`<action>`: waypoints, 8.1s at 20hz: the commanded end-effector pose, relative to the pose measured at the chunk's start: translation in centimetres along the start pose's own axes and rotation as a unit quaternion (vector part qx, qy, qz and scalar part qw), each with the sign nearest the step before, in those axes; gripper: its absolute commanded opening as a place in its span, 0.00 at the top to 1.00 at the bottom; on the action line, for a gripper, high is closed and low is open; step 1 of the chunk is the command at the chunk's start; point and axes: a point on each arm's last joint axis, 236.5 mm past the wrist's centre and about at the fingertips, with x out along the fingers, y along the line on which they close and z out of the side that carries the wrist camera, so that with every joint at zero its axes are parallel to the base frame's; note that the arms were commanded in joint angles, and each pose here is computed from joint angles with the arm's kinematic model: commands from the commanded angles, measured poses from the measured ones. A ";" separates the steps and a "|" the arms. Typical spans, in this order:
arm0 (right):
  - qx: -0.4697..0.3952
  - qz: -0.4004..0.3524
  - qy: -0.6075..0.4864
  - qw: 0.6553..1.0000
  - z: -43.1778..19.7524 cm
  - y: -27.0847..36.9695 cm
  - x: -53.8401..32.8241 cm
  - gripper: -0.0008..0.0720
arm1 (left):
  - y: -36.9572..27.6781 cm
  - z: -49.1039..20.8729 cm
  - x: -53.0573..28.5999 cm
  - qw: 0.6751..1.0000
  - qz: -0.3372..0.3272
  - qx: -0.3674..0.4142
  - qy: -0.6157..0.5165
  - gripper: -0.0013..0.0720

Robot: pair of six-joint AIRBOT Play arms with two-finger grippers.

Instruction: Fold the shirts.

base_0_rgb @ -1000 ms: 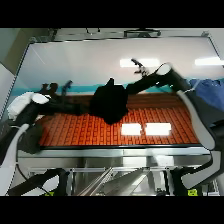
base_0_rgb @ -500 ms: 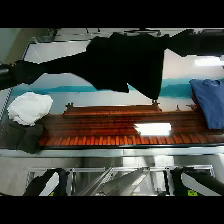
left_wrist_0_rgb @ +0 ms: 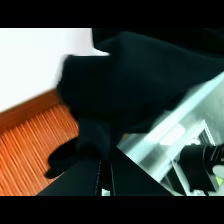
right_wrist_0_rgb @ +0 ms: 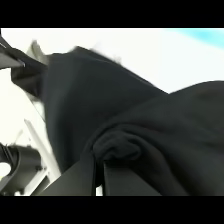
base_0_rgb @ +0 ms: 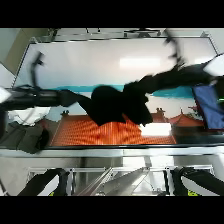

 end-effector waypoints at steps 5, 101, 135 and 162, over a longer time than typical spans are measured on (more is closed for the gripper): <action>0.172 -0.062 0.119 0.976 -11.5 -13.6 11.6 0.30 | 9.1 -11.1 9.2 0.974 -0.029 -0.142 0.177 0.95; 0.252 0.062 -0.035 0.965 -4.5 -20.7 3.2 0.68 | 18.9 4.4 7.7 0.990 -0.069 -0.123 0.001 0.95; -0.090 -0.121 -0.298 0.942 8.7 2.0 -21.3 0.96 | -3.6 16.2 -23.9 0.857 -0.331 0.087 -0.385 0.95; 0.247 -0.121 0.024 0.961 -6.3 -28.3 1.5 0.18 | 24.7 -0.4 1.0 0.955 0.002 -0.273 -0.117 0.95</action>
